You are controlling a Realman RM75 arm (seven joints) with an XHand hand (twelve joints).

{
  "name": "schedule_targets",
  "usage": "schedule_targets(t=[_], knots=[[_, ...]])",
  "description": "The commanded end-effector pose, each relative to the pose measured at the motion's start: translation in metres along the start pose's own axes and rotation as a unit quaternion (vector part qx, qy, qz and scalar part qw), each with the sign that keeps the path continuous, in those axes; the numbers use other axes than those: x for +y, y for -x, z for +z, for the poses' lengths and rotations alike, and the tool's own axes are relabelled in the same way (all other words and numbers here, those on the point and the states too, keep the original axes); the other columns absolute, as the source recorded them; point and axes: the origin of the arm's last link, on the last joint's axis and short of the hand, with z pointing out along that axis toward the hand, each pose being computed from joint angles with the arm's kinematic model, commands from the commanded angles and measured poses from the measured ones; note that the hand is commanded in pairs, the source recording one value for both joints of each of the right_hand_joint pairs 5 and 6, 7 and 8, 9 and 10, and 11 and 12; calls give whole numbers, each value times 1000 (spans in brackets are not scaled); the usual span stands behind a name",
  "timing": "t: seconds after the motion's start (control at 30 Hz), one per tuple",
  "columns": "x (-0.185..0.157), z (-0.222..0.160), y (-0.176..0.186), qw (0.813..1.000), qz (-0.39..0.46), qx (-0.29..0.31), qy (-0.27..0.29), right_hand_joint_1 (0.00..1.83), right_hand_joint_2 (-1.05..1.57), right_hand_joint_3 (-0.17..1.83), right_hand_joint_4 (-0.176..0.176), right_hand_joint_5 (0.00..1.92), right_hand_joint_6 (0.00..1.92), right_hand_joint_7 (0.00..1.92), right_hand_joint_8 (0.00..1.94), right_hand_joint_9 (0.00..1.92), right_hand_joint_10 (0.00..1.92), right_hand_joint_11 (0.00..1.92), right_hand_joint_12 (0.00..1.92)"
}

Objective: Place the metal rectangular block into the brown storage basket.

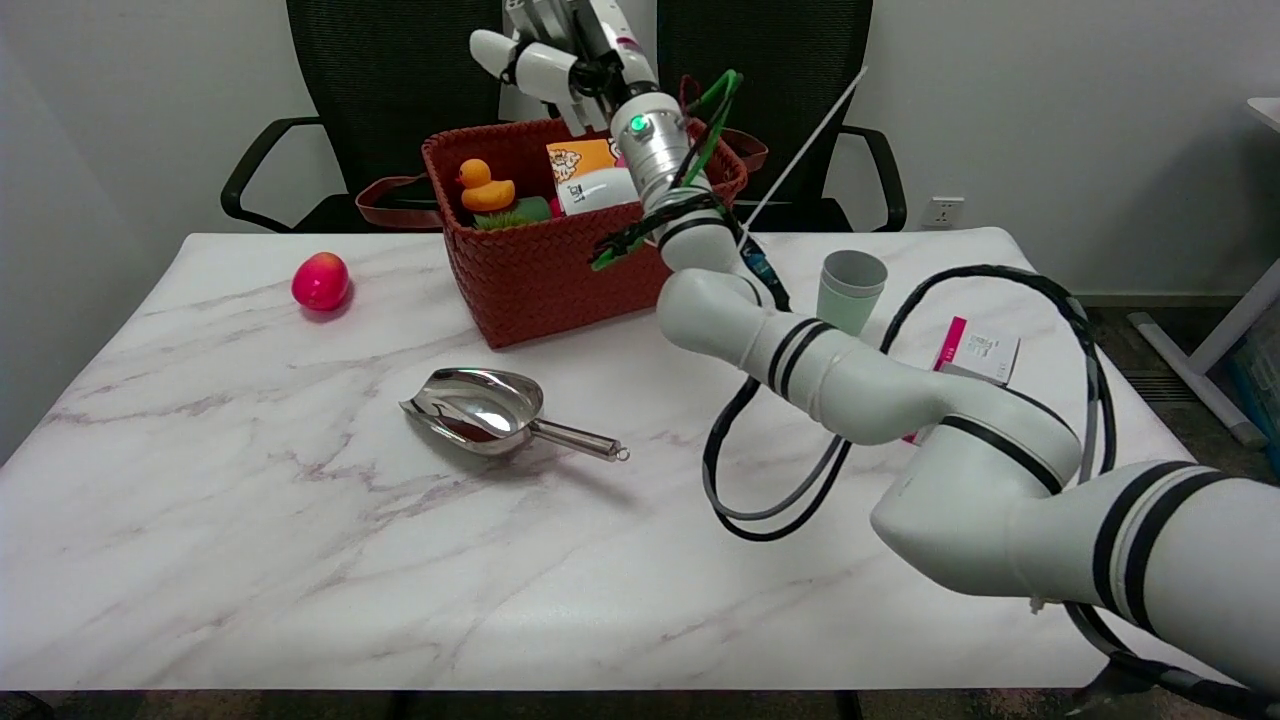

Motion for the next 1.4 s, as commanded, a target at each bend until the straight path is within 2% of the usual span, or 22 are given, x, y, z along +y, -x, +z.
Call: schedule_targets(t=[0.03,0.63,1.0,1.4], knots=[[-18,17,44,982,-184,-44,1,856,968,243,0,1439,1439,1696,1696,1580,1580,1698,1698],[-15,18,62,927,-365,-89,5,830,968,172,0,1379,1379,1638,1638,1533,1533,1630,1630],[6,13,54,920,-379,-95,35,819,979,82,0,1327,1327,1601,1601,1502,1502,1581,1581],[34,3,43,929,-347,-96,83,810,1012,19,0,1313,1313,1561,1561,1443,1443,1484,1484]])
